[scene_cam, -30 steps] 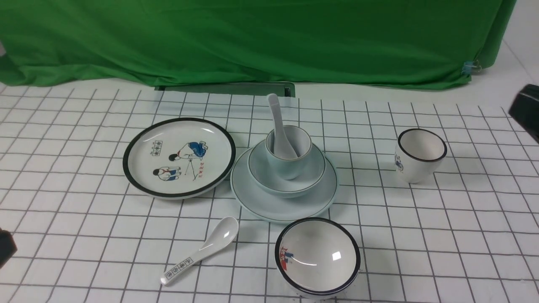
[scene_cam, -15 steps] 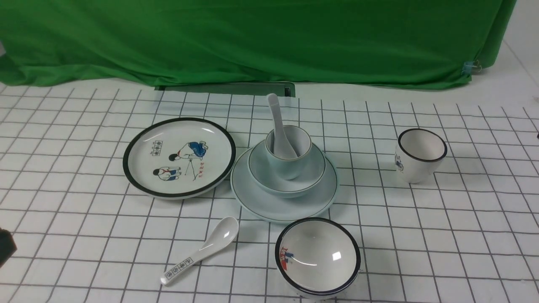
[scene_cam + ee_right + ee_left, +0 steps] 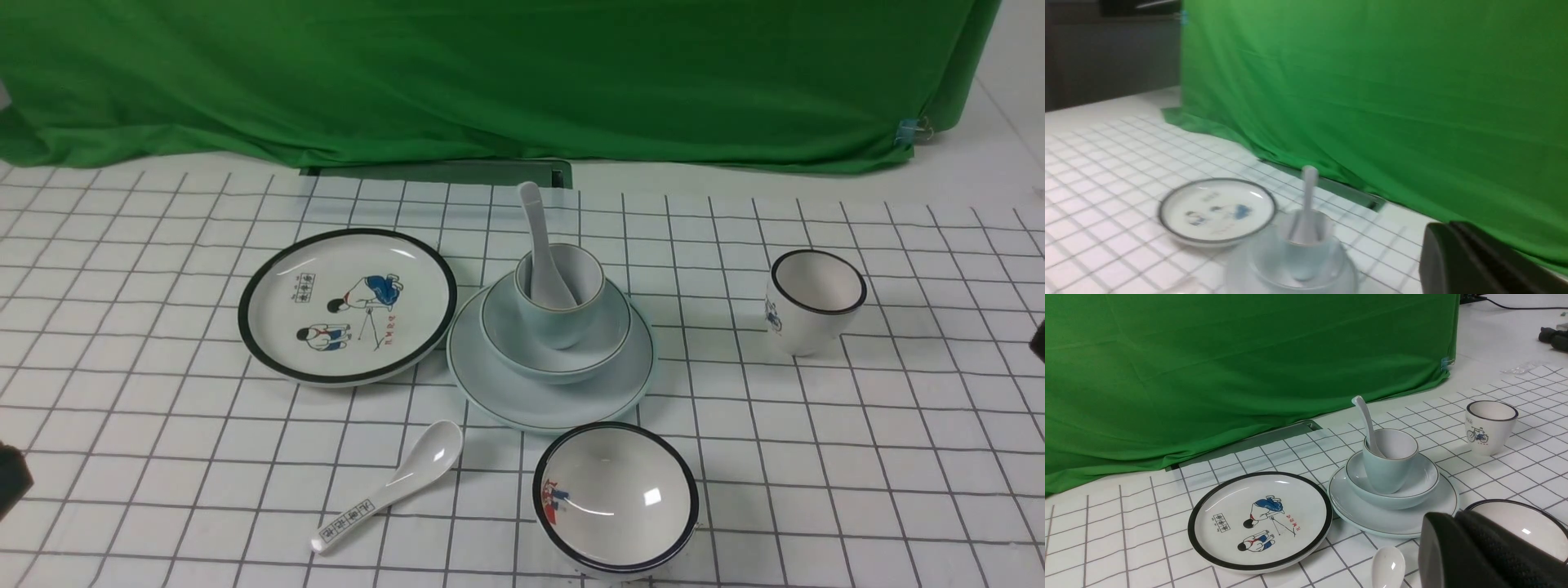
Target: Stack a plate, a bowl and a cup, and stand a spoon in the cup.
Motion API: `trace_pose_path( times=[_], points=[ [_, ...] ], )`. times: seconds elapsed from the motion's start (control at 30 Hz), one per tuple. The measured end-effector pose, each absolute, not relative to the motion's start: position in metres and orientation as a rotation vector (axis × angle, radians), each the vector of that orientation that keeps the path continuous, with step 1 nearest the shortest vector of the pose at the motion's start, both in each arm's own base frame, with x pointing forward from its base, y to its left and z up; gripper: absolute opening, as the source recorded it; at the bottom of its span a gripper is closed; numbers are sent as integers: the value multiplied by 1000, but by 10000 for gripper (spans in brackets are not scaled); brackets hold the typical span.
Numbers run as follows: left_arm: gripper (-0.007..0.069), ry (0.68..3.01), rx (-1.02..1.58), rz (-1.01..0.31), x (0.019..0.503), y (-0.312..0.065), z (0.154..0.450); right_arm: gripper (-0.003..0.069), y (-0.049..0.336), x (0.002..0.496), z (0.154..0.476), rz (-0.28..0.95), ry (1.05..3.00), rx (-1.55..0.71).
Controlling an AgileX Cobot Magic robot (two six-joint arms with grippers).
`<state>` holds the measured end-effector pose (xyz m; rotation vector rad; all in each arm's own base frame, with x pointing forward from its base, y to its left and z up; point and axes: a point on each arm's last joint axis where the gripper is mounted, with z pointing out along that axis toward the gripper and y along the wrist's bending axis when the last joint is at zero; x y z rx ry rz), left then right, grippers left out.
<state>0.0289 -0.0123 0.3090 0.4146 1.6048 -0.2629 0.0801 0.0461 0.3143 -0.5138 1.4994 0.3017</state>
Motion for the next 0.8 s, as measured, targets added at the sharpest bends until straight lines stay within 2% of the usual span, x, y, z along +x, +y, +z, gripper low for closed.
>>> trace_pose_path(
  times=[0.3, 0.47, 0.8],
  points=[
    [-29, 1605, 415, -263, 29, -12, 309, 10, 9, 66, 231, -14, 1606, -228],
    [-29, 1605, 415, -263, 29, -12, 309, 10, 1, 60, 198, -41, 1652, -97],
    [-29, 1605, 415, -263, 29, -12, 309, 8, -2, 55, 183, -43, 1795, -45]
  ],
)
